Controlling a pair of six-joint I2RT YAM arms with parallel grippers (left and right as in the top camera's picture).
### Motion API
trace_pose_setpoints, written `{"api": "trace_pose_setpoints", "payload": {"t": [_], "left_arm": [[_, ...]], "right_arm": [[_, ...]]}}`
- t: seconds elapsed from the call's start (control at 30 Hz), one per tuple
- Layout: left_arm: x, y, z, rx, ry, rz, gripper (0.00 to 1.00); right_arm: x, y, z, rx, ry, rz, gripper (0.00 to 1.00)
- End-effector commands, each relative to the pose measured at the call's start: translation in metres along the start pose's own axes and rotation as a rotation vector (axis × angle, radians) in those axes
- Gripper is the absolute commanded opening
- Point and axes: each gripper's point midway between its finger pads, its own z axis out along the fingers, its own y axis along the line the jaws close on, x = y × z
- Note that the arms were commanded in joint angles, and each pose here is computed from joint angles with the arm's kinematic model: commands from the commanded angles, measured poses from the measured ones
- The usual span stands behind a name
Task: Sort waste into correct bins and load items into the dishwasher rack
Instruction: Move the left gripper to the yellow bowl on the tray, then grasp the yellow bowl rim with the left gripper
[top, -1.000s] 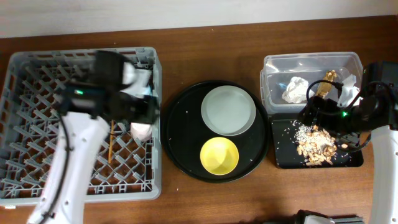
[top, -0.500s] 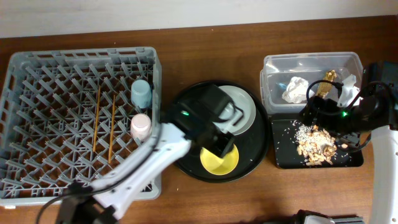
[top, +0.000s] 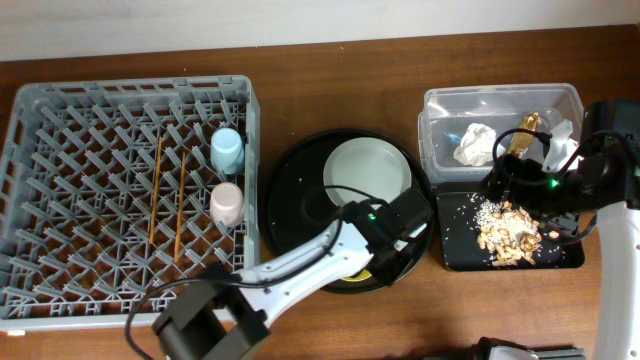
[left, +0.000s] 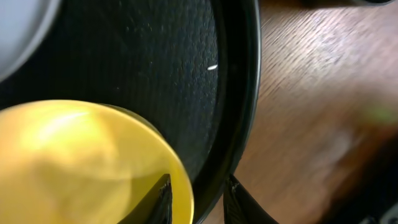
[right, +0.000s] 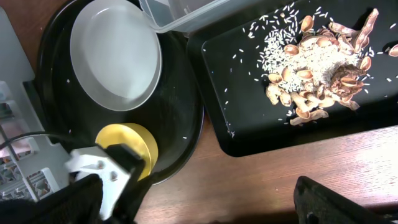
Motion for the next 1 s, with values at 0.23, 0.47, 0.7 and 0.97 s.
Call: {"api": "trace_pose_setpoints", "payload": {"t": [0.23, 0.47, 0.7, 0.97], "left_arm": [[0.014, 0.008, 0.035, -0.085, 0.075, -0.026, 0.15], [0.015, 0.008, 0.032, -0.087, 0.081, -0.026, 0.01], [-0.043, 0.029, -0.060, -0.130, -0.111, 0.010, 0.00], [-0.109, 0.143, -0.249, 0.097, -0.560, -0.161, 0.00]], "right_arm": [[-0.001, -0.003, 0.000, 0.011, -0.004, 0.002, 0.99], [-0.001, -0.003, 0.000, 0.011, -0.004, 0.002, 0.99], [-0.001, -0.003, 0.000, 0.011, -0.004, 0.002, 0.99], [-0.001, -0.003, 0.000, 0.011, -0.004, 0.002, 0.99]]}}
